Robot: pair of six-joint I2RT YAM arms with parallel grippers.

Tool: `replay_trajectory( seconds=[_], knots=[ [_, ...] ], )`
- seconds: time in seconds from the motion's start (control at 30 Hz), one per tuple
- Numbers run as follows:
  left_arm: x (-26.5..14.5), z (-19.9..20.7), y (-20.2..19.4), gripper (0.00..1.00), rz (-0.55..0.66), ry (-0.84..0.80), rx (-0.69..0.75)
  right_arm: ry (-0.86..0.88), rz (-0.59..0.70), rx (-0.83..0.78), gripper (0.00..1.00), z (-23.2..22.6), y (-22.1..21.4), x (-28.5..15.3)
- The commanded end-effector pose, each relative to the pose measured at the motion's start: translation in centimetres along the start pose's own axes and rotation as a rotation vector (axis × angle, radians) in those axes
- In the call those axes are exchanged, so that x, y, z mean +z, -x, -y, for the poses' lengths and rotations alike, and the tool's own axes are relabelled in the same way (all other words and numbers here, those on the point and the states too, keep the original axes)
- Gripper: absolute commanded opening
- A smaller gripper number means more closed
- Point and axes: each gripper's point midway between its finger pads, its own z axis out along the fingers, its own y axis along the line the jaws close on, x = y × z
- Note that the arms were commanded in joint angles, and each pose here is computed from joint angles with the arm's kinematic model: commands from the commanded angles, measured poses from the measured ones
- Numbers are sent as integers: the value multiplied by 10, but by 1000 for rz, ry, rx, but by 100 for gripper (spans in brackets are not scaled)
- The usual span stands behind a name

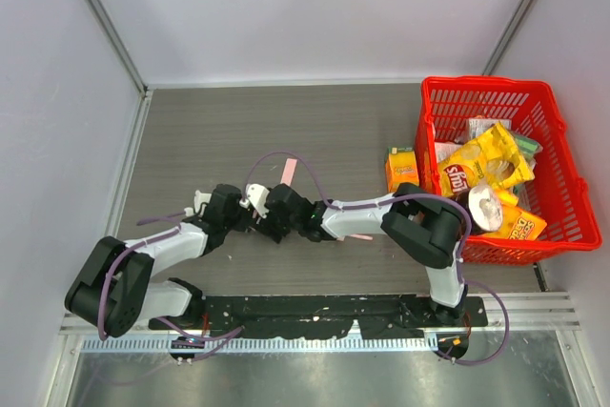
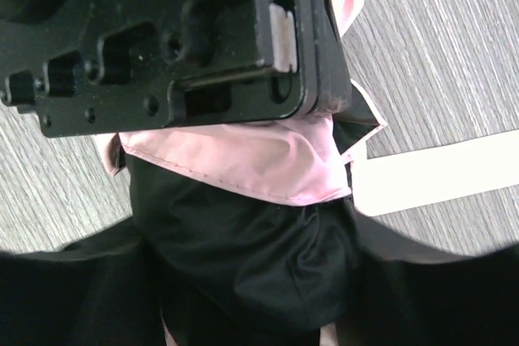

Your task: Put away the umbrella

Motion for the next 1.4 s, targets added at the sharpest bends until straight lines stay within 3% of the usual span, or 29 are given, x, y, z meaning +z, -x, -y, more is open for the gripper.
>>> replay_trajectory(
  seconds=[0.0,0.03,0.07,0.1,0.13,0.27,0.33,0.47,0.53,0.67,0.87,1.23,1.37],
  knots=[
    [-9,-124,8,0,22,402,129,-76,85,41,54,17,23,6],
    [-8,-124,7,0,20,399,125,-77,80,52,45,20,21,7],
    [-8,-123,7,0,18,395,122,-55,83,70,25,17,21,8],
    [-7,-123,7,0,18,386,116,-56,69,88,18,21,13,9],
    [-6,-121,6,0,16,365,111,-43,68,101,3,22,9,9],
    [-1,-102,6,0,21,220,88,48,9,139,1,10,-30,8],
    [0,-93,7,16,27,155,76,82,-13,162,1,7,-43,7],
    [-3,-77,15,63,65,21,58,145,-50,236,1,8,-59,4],
    [-7,-70,20,71,87,-35,61,196,-65,284,1,7,-63,3],
    [-14,-65,23,100,99,-92,78,294,-95,359,1,1,-70,1],
    [-32,-56,22,100,81,-168,118,393,-180,404,1,-11,-84,5],
    [-102,-16,35,100,130,-389,300,402,-197,425,1,0,-84,8],
    [-105,-3,21,100,50,-421,264,425,-200,432,1,-1,-84,9]
  ],
)
